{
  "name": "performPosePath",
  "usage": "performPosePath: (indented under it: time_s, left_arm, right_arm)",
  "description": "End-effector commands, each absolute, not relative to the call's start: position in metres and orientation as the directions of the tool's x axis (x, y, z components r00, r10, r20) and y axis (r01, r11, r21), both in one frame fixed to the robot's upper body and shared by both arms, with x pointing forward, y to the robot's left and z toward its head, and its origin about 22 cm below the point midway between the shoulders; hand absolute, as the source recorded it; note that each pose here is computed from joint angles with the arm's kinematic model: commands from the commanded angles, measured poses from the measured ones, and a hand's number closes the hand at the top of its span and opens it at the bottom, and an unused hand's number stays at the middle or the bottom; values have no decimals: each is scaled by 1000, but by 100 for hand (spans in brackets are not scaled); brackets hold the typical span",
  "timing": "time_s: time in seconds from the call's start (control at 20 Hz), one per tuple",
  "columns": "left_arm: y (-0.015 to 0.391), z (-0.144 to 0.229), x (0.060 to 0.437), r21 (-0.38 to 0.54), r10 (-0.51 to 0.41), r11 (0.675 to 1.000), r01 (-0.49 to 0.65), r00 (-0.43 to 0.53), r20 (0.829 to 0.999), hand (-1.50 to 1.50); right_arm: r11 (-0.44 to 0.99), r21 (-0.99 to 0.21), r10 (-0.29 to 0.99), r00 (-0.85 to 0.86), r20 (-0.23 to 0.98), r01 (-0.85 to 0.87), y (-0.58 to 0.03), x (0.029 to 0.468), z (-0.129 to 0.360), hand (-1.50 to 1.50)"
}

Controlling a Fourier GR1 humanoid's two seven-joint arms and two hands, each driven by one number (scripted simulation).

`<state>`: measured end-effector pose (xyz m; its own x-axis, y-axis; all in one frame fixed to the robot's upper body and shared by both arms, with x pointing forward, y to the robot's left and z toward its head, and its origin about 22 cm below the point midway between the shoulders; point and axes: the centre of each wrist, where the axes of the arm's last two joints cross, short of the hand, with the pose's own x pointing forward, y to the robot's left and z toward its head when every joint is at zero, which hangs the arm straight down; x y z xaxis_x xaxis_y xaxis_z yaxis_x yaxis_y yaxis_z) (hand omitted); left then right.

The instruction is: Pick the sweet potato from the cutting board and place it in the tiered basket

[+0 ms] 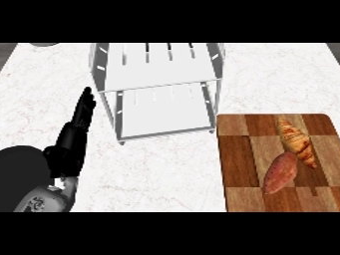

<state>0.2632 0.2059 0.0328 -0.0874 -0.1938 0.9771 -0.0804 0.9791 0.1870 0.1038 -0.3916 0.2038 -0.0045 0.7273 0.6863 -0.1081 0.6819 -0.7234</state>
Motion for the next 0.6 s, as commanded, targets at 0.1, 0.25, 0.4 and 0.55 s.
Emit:
performPosePath:
  time_s: [0.1, 0.25, 0.4, 0.55]
  left_arm:
    - [210, 46, 263, 194, -199, 979, -68, -92, 976, 0]
    - [202, 36, 266, 178, -181, 983, -39, -107, 978, 0]
    - [185, 43, 268, 183, -186, 982, -46, -80, 979, 0]
    - [215, 44, 272, 187, -192, 981, -55, -97, 977, 0]
  right_arm:
    - [603, -782, 797, 87, 597, -157, -344, 109, 232, -150]
    - [601, -782, 799, 89, 595, -165, -317, 116, 238, -150]
    - [568, -801, 823, 102, 559, -191, -311, 125, 241, -150]
    - [552, -796, 833, 128, 538, -247, -307, 128, 238, -150]
